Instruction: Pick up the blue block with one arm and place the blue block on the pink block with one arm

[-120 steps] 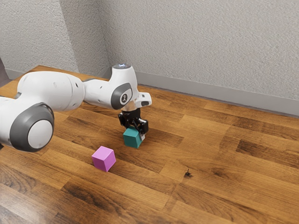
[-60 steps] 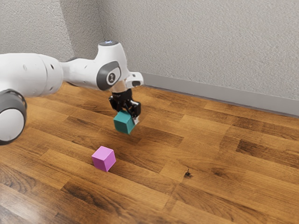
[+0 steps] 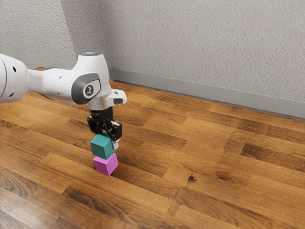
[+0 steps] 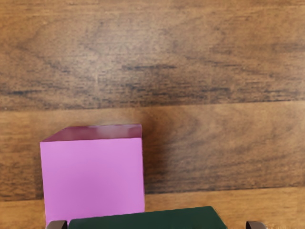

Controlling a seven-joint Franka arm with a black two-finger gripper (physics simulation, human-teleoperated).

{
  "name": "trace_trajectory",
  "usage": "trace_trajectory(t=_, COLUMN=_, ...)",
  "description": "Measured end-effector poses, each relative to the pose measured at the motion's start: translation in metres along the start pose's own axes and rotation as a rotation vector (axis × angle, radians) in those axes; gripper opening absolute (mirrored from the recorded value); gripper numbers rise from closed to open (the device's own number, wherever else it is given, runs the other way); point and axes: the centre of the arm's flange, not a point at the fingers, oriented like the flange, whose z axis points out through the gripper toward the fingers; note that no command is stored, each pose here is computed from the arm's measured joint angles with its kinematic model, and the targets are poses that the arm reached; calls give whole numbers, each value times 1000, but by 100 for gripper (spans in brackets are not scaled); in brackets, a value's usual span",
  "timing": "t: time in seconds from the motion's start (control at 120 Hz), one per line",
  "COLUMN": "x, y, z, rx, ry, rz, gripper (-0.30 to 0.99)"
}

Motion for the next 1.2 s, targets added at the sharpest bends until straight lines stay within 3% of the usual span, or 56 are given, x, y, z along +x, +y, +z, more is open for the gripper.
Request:
trace_trajectory(t=0.383, x=-22, y=-21, z=5, rx=-1, ry=-1, rz=-35, gripper=37)
trace_trajectory(t=0.808, x=6, y=-28, z=-8, rx=7, ry=50, rz=-27, gripper=37)
trace_trajectory(t=1.2, x=13, y=-35, z=10, rx=6, ry=18, rz=-12, gripper=38)
